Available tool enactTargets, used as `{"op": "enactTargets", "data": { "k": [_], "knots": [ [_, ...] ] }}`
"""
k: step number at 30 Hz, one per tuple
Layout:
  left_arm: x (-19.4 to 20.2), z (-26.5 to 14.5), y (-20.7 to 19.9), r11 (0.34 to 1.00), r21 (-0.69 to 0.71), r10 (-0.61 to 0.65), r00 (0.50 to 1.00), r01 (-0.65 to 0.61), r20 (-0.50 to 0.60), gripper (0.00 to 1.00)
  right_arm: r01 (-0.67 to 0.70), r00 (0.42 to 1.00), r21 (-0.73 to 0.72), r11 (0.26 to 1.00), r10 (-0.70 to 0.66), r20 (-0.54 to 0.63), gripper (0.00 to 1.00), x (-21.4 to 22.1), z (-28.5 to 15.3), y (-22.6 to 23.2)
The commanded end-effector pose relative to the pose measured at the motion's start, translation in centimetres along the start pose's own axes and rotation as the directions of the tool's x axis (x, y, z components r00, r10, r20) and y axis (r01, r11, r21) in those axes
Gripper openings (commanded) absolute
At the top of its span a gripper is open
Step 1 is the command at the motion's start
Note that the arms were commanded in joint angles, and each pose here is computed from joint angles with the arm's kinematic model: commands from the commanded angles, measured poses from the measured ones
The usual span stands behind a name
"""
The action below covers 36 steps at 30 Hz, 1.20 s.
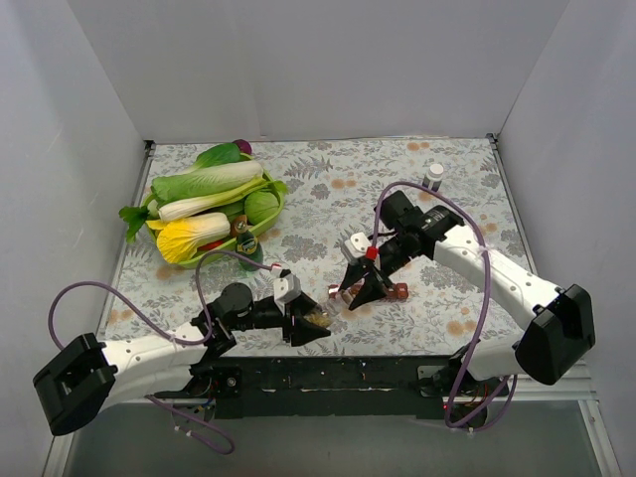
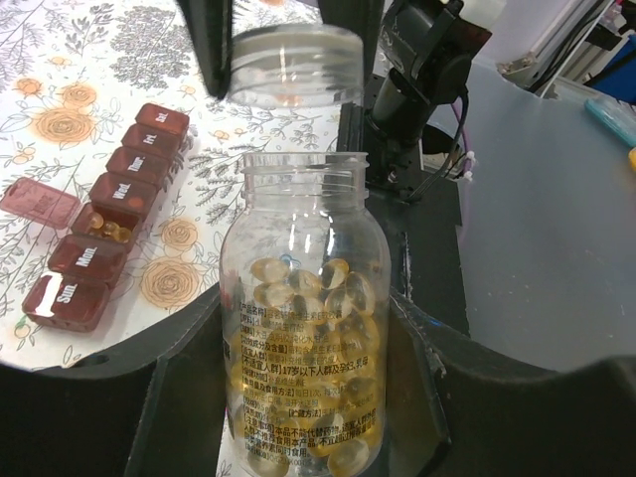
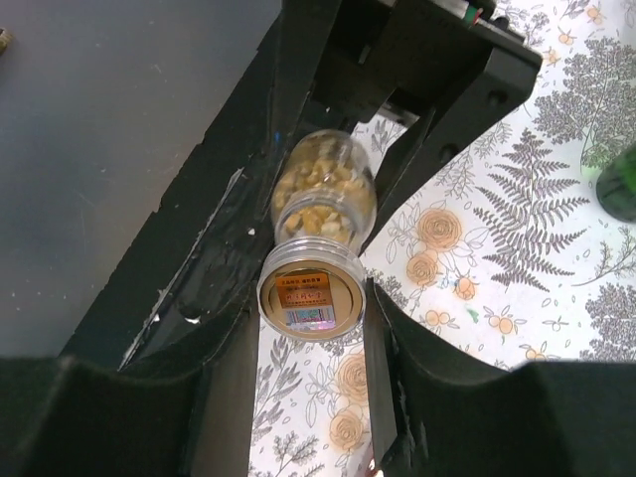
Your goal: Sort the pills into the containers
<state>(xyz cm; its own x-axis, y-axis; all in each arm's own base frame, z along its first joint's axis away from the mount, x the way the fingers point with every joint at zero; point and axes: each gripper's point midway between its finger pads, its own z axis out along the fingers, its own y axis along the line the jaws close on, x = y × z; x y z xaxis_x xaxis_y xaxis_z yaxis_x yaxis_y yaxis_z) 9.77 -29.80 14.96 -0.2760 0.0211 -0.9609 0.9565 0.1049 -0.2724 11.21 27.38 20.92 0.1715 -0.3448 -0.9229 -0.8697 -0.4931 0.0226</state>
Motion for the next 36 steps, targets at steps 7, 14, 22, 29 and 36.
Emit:
{"op": "enactTargets", "data": {
  "k": [7, 14, 22, 29, 36],
  "knots": [
    [-3.6, 1.7, -1.4, 0.995, 0.083, 0.041, 0.995, -0.049, 0.086, 0.00, 0.007, 0.999, -0.064, 0.998, -0.004, 0.052, 0.17, -2.2, 1.8, -0.3],
    [-3.9, 1.5, -1.0, 0.998, 0.048, 0.045, 0.994, -0.050, 0.104, 0.00, 0.003, 0.999, -0.099, 0.995, 0.000, 0.035, 0.17, -1.5, 2.6, 1.0],
    [-5.0, 0.9, -1.4, 0.997, 0.044, 0.049, 0.986, -0.057, 0.161, 0.00, -0.025, 1.000, -0.045, 0.999, 0.025, -0.017, 0.17, 0.1, 2.6, 0.6],
    [-5.3, 1.0, -1.6, 0.997, 0.056, 0.049, 0.983, -0.059, 0.176, 0.00, -0.057, 0.998, -0.033, 0.998, 0.056, -0.017, 0.18, 0.6, 2.9, 0.3],
    [-6.1, 1.6, -0.9, 0.998, 0.027, 0.053, 0.981, -0.060, 0.187, 0.00, -0.083, 0.996, -0.030, 0.996, 0.082, -0.032, 0.19, 0.9, 3.3, 0.0]
  ]
}}
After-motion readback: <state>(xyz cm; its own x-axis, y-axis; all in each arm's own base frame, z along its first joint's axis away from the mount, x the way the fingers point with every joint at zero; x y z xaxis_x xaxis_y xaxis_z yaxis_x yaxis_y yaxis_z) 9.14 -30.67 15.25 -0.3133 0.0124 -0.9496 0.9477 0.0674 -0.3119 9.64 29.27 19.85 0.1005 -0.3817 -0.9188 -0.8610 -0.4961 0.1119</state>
